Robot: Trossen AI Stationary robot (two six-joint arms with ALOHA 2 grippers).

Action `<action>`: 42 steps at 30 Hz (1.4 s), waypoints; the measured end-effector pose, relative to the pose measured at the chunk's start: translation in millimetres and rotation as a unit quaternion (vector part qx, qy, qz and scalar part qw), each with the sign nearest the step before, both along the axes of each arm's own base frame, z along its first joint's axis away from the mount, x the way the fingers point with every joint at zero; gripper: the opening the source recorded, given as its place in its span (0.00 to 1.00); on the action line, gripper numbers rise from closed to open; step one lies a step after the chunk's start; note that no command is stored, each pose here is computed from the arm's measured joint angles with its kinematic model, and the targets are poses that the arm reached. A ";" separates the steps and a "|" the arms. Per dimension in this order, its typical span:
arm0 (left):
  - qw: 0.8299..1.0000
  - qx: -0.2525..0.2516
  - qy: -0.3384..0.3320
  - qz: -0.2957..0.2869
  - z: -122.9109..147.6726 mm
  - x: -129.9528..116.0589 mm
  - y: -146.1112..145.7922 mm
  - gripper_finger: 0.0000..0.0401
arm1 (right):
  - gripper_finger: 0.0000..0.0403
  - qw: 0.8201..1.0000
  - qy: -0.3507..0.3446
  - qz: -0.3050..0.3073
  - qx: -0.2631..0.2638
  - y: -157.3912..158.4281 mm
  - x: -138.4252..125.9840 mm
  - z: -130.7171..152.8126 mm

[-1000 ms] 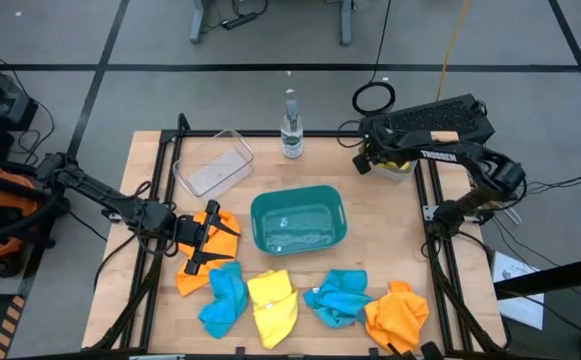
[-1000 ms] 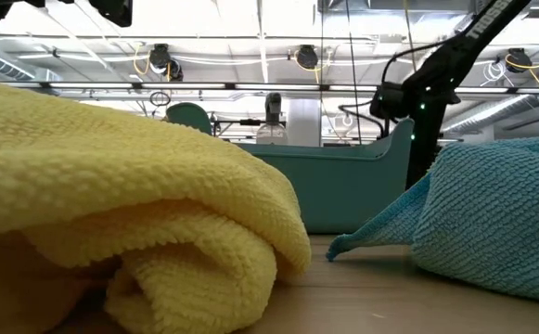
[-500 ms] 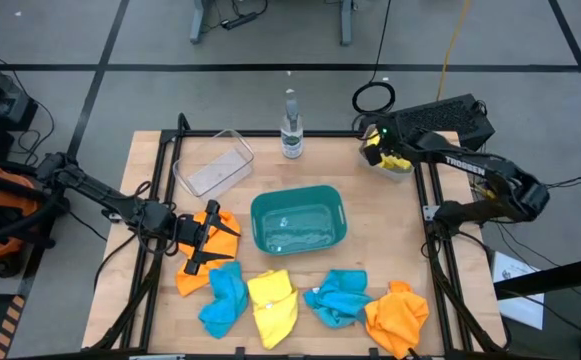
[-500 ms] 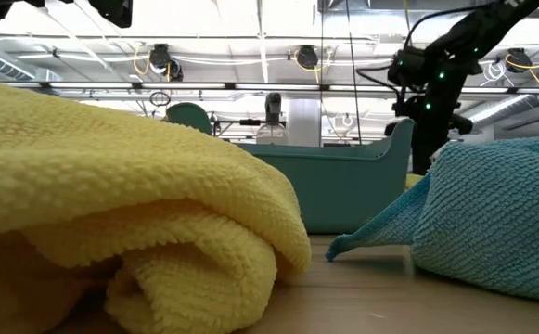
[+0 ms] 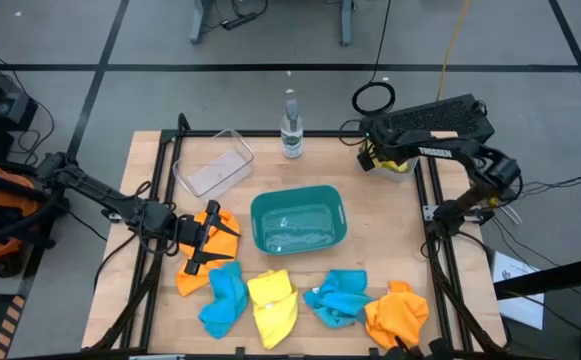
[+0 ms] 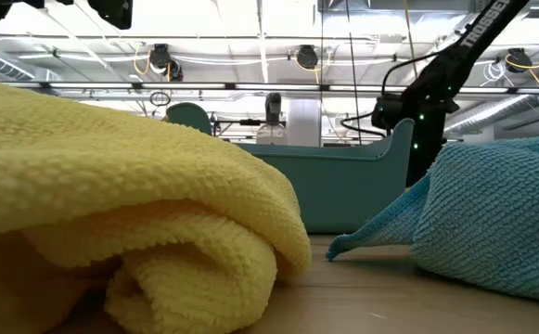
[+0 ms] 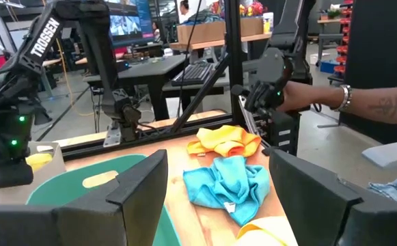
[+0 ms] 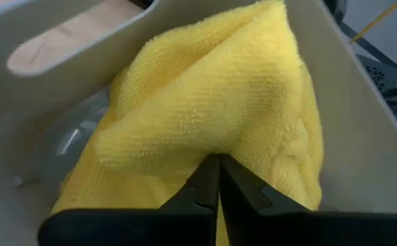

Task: Sort microfiber towel by color & place in baskets
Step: Put the top yellow towel into the gray bin, then put the yellow towel into the gray bin

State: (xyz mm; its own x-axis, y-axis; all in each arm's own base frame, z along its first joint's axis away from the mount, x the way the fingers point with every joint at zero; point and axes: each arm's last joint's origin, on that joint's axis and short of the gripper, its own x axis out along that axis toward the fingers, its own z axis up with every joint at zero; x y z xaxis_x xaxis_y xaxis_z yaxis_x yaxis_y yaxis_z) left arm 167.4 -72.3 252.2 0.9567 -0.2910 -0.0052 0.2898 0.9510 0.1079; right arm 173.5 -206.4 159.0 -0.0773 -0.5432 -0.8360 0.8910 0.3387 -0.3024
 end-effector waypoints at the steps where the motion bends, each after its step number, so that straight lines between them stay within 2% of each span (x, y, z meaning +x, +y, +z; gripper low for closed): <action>1: 1.000 -0.003 0.001 -0.001 0.0 -0.1 -0.3 0.65 | 0.01 1.000 -0.001 0.000 -0.001 1.8 -1.7 4.1; 5: 1.000 -0.012 0.003 -0.006 0.1 -0.5 -1.3 0.65 | 0.01 1.000 -0.020 0.003 -0.019 15.8 -9.3 30.8; 11: 0.999 -0.014 0.003 -0.030 -0.9 -1.4 -9.3 0.65 | 0.02 0.994 -0.084 0.021 -0.062 52.7 -20.1 76.4; 15: 0.998 -0.038 0.012 -0.049 -4.8 2.1 -19.3 0.65 | 0.02 0.979 -0.182 0.078 -0.045 91.6 -15.2 88.6; 19: 0.996 -0.049 0.043 -0.057 -11.9 8.7 -30.2 0.65 | 0.02 0.946 -0.275 0.169 -0.039 138.5 -2.0 80.9; 21: 0.996 -0.041 0.059 -0.058 -12.0 14.7 -36.5 0.65 | 0.02 0.933 -0.306 0.189 -0.036 159.4 0.6 76.1; 24: 0.995 -0.034 0.071 -0.063 -10.2 25.8 -47.3 0.65 | 0.02 0.918 -0.333 0.214 -0.029 187.7 4.7 67.9; 30: 0.991 -0.033 0.112 -0.070 -17.4 49.8 -71.5 0.65 | 0.02 0.875 -0.369 0.313 -0.008 240.5 18.0 64.2; 33: 0.985 -0.046 0.153 -0.071 -32.8 57.1 -85.7 0.65 | 0.02 0.842 -0.399 0.362 -0.012 265.7 23.4 66.9; 39: 0.970 -0.069 0.232 -0.023 -72.1 62.6 -111.3 0.65 | 0.02 0.758 -0.444 0.476 -0.035 313.5 36.1 68.2; 42: 0.970 -0.064 0.235 0.021 -84.2 64.4 -121.9 0.65 | 0.02 0.731 -0.456 0.505 -0.046 330.8 43.4 61.9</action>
State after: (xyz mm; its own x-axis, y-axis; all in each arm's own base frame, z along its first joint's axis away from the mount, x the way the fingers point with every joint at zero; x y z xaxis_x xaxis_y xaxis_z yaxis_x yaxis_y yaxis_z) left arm 231.8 -194.3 168.0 0.8688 -0.2786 -0.4094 0.2392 0.9600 -0.1456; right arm 216.9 124.4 220.9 0.9693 0.0059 -0.2459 0.0446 0.9789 0.1992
